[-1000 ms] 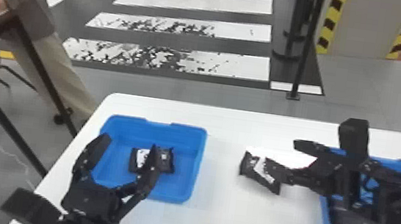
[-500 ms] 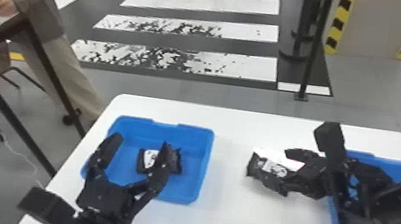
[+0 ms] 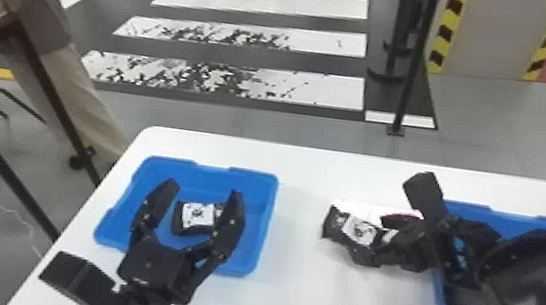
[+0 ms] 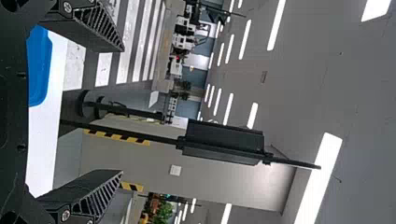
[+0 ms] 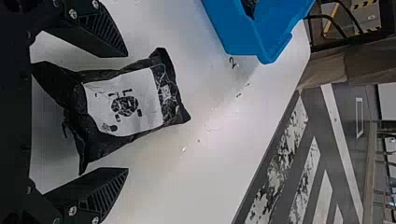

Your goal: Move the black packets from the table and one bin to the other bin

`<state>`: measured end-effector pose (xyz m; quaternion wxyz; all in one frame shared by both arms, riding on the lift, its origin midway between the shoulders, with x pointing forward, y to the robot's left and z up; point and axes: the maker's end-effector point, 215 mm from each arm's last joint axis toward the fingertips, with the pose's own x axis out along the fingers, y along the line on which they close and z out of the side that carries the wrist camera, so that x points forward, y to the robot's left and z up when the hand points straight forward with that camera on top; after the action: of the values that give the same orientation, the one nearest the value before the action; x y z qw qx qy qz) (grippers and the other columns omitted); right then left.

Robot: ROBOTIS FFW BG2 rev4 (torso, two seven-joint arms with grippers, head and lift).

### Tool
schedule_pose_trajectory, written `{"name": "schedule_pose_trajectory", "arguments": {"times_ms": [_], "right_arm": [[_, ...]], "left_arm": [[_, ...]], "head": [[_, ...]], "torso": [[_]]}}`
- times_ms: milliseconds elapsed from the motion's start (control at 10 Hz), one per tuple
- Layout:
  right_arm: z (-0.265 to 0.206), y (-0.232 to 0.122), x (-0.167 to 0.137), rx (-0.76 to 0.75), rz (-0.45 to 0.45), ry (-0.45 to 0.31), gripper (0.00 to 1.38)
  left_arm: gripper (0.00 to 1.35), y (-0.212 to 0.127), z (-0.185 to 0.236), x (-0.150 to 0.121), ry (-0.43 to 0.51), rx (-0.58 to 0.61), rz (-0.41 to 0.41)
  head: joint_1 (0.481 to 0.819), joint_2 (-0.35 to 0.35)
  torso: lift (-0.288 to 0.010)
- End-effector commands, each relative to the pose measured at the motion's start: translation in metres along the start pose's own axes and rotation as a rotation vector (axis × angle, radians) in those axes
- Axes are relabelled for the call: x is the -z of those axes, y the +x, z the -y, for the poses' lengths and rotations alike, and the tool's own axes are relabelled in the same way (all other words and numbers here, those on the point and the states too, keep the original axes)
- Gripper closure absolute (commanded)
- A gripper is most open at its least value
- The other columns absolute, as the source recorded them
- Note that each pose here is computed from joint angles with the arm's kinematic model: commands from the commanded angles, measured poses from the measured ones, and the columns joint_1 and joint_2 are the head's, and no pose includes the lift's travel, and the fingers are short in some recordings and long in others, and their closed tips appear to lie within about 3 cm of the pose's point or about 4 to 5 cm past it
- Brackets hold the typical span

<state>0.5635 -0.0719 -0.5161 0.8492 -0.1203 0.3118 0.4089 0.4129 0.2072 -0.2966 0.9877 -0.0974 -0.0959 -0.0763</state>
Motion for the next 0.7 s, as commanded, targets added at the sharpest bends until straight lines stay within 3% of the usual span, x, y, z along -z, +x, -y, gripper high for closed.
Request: {"name": "schedule_pose_trajectory", "arguments": {"times_ms": [0, 200, 300, 500, 600], "right_arm": [[-0.014, 0.008, 0.007, -0.037, -0.014, 0.020, 0.17], [-0.033, 0.016, 0.004, -0.072, -0.002, 0.024, 0.18], [-0.040, 0.019, 0.007, -0.086, -0.016, 0.042, 0.28], [-0.046, 0.021, 0.015, -0.082, -0.062, 0.034, 0.89], [-0.051, 0.021, 0.017, -0.089, -0.071, 0.053, 0.88]], "left_arm": [[0.10, 0.004, 0.007, 0.002, -0.022, 0.006, 0.008], [0.10, 0.008, 0.012, 0.002, -0.038, 0.012, 0.021], [0.10, 0.011, 0.014, 0.002, -0.047, 0.016, 0.029], [0.10, 0.006, 0.007, 0.003, -0.053, 0.001, 0.027], [0.10, 0.002, 0.001, 0.001, -0.049, -0.011, 0.032]], "head": [[0.695, 0.155], [0.695, 0.158], [0.695, 0.168], [0.695, 0.178], [0.695, 0.181]], "torso": [[-0.110], [-0.110], [-0.110], [-0.110], [-0.110]]}}
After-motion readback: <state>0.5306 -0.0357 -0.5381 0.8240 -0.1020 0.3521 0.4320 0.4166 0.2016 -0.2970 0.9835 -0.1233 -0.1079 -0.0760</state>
